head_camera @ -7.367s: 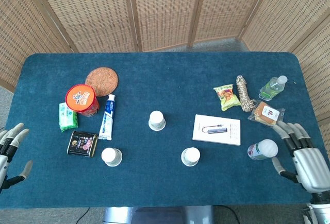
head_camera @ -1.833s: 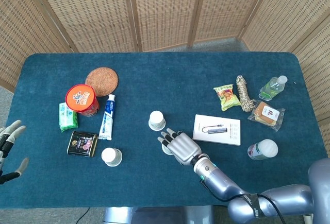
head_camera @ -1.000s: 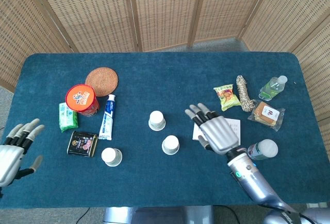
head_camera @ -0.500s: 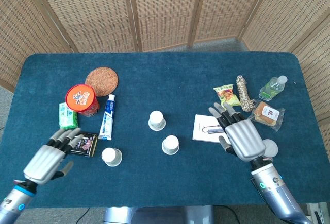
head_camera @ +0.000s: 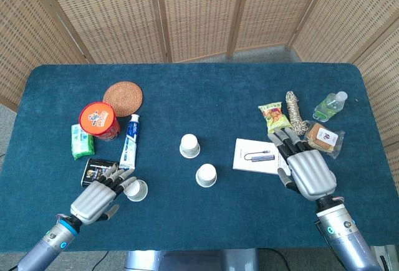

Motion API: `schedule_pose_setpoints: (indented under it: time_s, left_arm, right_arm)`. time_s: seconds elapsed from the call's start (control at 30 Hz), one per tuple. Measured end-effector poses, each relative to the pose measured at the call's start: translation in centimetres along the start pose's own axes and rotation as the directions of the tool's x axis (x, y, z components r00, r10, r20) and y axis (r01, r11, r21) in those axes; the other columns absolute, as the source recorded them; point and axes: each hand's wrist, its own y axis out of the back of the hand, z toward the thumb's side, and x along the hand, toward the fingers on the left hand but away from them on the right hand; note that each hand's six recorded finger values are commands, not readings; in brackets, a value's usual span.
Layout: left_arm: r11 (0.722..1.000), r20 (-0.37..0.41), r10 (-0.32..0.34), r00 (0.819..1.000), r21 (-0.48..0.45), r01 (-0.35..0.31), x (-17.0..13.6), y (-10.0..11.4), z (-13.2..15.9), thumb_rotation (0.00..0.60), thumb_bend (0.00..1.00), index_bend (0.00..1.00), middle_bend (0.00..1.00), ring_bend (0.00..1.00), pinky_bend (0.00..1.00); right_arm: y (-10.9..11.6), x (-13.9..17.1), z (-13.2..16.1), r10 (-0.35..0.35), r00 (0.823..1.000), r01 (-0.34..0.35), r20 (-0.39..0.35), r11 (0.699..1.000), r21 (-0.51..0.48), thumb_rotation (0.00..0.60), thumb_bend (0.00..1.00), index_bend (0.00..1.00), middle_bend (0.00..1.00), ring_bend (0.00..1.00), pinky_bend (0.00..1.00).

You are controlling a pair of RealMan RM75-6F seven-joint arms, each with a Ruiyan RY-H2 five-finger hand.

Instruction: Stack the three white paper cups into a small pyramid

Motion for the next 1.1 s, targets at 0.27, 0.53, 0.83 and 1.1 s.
schedule_pose_setpoints:
  time_s: [0.27,0.53,0.83,1.1]
  left_arm:
    - [1.000,0.019,-0.001,1.000,-0.020,0.002,1.9,-1.0,1.0,0.600,0.48,0.01,0.00,0.00,0.10]
    - [0.998,0.027,-0.007,1.000,-0.064,0.009,3.3,-1.8,1.3,0.600,0.48,0.13,0.00,0.00,0.31]
    - [0.997,0.038,0.001,0.999,-0.081,0.002,4.8,-1.9,1.6,0.600,0.48,0.26,0.08,0.07,0.46]
    - [0.997,0.041,0.002,0.999,-0.078,0.001,5.2,-1.4,1.6,0.600,0.49,0.31,0.16,0.15,0.53]
  right_arm:
    - [0.0,0.5,-1.1,0.006,1.000,-0.006,0.027,1.000,-0.005,0.600,0.48,0.03,0.00,0.00,0.30]
    - [-0.1,0.6,-1.6,0.016,0.999,-0.016,0.040,1.000,0.003,0.600,0.48,0.03,0.00,0.00,0.30]
    - [0.0,0.8,-1.9,0.016,0.998,-0.016,0.055,1.000,0.003,0.600,0.48,0.04,0.00,0.00,0.30]
    - [-0.2,0.7,-2.0,0.023,0.998,-0.023,0.059,1.000,0.000,0.600,0.48,0.04,0.00,0.00,0.30]
